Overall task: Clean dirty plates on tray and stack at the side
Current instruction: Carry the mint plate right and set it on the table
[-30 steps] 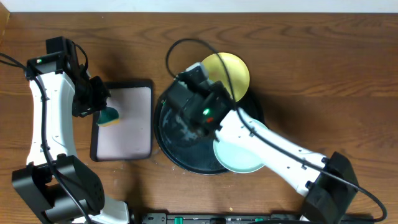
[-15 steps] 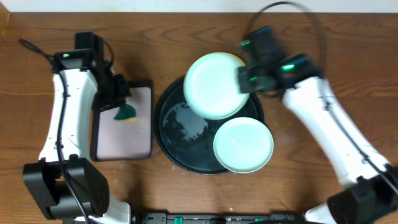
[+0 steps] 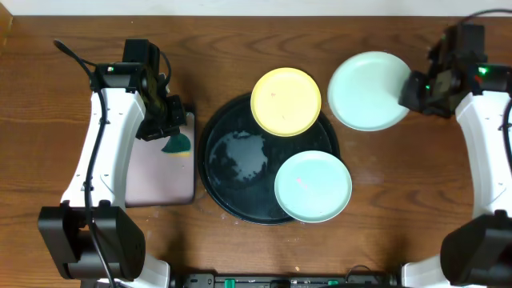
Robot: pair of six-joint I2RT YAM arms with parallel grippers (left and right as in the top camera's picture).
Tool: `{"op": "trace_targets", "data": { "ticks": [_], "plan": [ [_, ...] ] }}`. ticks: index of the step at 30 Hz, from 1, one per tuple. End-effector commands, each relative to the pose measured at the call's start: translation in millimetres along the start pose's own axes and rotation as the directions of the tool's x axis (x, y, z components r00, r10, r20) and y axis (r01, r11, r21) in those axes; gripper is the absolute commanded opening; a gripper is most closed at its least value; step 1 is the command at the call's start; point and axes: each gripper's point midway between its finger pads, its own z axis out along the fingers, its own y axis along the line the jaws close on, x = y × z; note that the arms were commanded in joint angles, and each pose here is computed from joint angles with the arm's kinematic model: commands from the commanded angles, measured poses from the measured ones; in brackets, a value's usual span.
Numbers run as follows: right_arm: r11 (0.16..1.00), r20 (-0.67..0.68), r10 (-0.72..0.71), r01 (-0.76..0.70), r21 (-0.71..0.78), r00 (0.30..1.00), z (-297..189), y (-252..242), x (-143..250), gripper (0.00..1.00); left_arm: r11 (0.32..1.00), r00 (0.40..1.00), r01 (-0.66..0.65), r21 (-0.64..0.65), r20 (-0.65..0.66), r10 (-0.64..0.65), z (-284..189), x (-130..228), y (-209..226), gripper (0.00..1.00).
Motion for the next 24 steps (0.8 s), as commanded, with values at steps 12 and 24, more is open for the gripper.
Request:
{"op": "trace_targets", "data": {
  "ticks": [12,24],
  "plan": [
    [0.999,-0.089,-0.046,0.046,-0.002,0.995,83,-66,51,0.01,1.0,1.0,-0.007,-0.007,-0.007,0.007,1,4,2,0.08],
    [0.999,-0.082,-0.027,0.028,0.014,0.996,93,-71,61,0.3,1.0,1.0,-0.007,-0.006,-0.006,0.007,1,4,2,0.07]
  ]
}}
